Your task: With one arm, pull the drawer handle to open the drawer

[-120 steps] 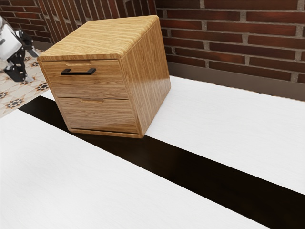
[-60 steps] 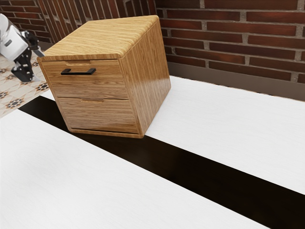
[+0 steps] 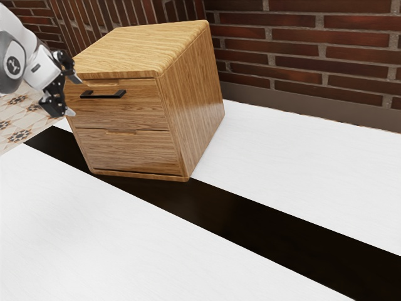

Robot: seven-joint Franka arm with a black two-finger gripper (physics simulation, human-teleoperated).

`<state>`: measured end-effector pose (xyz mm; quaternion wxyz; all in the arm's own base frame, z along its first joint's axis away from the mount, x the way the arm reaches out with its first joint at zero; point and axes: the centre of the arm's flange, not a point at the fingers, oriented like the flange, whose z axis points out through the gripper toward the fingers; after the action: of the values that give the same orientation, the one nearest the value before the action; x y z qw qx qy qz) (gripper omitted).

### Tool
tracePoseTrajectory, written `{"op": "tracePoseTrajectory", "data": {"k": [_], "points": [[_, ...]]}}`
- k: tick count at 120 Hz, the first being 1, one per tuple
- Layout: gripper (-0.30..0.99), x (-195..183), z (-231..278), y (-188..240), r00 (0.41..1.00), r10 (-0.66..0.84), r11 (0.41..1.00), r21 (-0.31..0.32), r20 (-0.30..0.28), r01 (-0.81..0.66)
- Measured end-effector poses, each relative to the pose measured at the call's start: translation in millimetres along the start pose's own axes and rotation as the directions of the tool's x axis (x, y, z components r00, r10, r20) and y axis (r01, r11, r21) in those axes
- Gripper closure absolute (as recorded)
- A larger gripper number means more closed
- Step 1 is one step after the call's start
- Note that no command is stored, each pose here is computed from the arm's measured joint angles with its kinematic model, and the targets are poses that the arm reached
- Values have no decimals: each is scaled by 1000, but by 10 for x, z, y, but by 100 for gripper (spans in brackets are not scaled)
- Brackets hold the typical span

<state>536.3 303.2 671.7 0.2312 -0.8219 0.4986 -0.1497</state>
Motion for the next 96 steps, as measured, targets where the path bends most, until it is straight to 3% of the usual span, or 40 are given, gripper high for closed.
{"op": "tracePoseTrajectory", "data": {"k": [12,25,40,64,81,96], "points": [[0,204,58,1,999,28,1000,-4,-17,-28],[1,672,92,27,994,91,996,-9,-60,-92],[0,982,152,136,987,134,988,-61,-92,-140],[0,836,-206,213,987,119,986,-106,-112,-131],[0,655,-226,244,993,96,984,-145,-65,-105],[0,486,-248,226,997,63,987,-142,-37,-68]]}}
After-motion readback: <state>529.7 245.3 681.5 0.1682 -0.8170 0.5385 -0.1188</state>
